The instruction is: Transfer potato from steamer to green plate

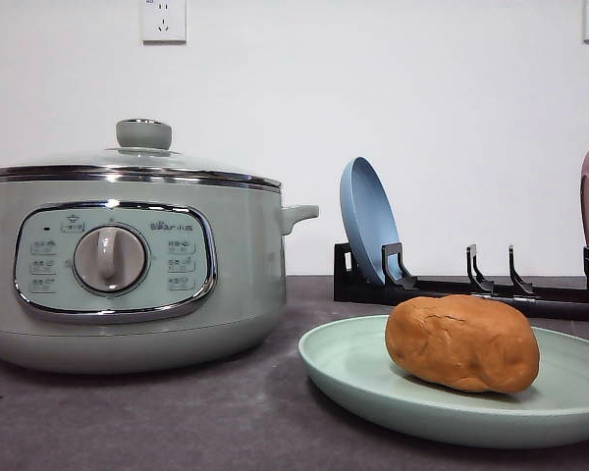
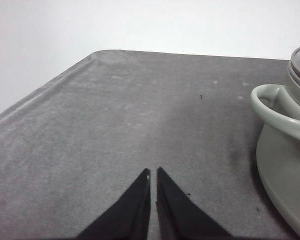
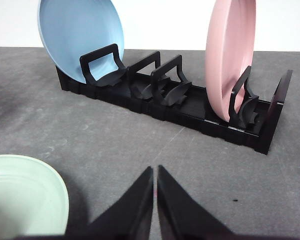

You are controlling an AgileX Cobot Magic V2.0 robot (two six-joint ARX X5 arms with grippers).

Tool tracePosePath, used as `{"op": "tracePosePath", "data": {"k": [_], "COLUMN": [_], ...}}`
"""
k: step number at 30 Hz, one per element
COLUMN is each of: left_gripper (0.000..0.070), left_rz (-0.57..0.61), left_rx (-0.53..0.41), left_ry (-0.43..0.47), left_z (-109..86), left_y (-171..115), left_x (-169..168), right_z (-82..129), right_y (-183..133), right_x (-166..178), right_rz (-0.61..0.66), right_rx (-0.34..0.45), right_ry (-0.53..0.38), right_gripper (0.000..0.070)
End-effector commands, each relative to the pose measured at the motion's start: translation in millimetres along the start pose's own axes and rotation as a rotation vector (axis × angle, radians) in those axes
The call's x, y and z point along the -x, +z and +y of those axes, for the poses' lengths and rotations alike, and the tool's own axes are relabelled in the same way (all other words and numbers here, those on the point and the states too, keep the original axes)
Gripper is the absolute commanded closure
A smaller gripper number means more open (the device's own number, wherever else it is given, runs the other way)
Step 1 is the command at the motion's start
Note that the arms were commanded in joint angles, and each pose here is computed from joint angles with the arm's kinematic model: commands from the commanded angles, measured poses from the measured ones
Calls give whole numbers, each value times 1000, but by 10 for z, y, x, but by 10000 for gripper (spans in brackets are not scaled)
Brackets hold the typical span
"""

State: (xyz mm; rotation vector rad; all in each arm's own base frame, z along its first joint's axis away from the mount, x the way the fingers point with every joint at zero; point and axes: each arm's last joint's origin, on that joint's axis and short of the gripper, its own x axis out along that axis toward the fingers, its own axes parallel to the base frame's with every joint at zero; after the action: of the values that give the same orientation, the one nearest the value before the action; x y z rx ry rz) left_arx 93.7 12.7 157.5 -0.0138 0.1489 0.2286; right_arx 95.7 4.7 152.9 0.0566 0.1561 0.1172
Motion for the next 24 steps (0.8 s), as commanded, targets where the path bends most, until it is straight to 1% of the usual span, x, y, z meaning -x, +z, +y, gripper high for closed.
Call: {"op": "tracePosePath", "data": {"k": [1, 24], "left_gripper": [685, 685], "left_rz": [25, 25], "left_rx": [-1, -1], "left_ry": [2, 2], "left_z": [-1, -1], "left_y": [-68, -68], "left_x": [-16, -16], "right_z": [-2, -2], "right_y": [-10, -10], "right_x": [-4, -4], "right_rz": [-3, -3], "right_rx": [-12, -12], "right_ry": [-1, -1], "right_gripper": [700, 700]}}
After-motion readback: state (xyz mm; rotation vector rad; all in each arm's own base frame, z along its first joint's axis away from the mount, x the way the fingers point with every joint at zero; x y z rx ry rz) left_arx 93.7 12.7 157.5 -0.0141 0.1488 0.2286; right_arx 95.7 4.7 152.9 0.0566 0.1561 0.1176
